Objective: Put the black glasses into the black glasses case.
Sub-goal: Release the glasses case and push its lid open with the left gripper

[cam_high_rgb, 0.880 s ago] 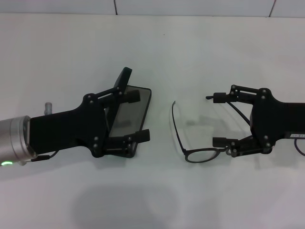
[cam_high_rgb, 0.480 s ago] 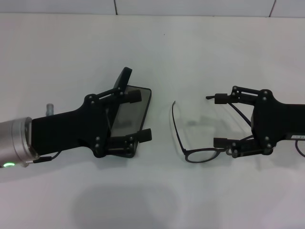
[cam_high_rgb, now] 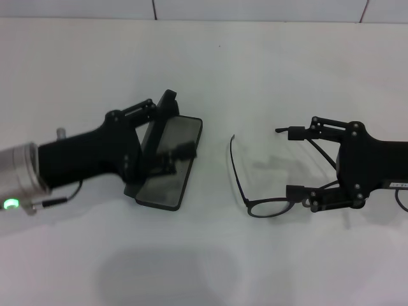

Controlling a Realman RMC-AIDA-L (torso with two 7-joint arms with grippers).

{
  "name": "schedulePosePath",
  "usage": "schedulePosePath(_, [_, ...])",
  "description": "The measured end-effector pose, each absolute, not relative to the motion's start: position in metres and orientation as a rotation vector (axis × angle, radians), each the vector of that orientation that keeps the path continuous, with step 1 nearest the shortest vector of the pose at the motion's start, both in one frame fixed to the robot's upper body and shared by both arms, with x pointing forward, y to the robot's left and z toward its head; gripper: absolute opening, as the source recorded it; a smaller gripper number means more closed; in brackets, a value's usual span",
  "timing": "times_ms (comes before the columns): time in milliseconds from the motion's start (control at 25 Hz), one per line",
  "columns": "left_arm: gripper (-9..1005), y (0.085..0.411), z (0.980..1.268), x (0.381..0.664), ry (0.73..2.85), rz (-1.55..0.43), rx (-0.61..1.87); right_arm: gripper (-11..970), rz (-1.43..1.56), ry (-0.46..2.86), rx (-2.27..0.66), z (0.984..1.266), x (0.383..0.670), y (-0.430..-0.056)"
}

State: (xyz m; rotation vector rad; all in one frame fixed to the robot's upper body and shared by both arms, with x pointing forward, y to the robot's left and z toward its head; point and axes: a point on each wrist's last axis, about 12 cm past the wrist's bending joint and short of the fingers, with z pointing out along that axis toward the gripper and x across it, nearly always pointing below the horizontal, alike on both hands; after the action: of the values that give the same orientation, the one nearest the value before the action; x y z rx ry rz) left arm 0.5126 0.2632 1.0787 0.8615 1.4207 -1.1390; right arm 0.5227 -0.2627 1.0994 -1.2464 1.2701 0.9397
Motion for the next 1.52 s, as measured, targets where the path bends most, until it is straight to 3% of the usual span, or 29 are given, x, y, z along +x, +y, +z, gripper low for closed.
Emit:
schedulePosePath(240, [867,0.271,1.089,0.543,1.677,-1.094,0.816,873,0.944,1.274,-1.247,1.1,0.522,-0.265])
schedulePosePath(520, [866,0.286,1.091,0.557,1.922,-1.021,0.701,872,0.942,1.276,-1.246,1.1,0.523,-0.264])
schedulePosePath(960, [858,0.282,1.084,0.556,2.031,-1.036,0.716,872,0.949,1.255,-1.287,1.102,0.523,-0.258])
schedulePosePath(1040, [777,0.281,1.082,0.558,2.041,-1.031,0.713,872,0.949,1.255,-1.293,1.102,0.523,-0.258])
schedulePosePath(1520, [767,0.273,1.075,0.57,2.09,-0.948,0.715,872,0.938,1.262,-1.295,1.101,0.524,-0.259])
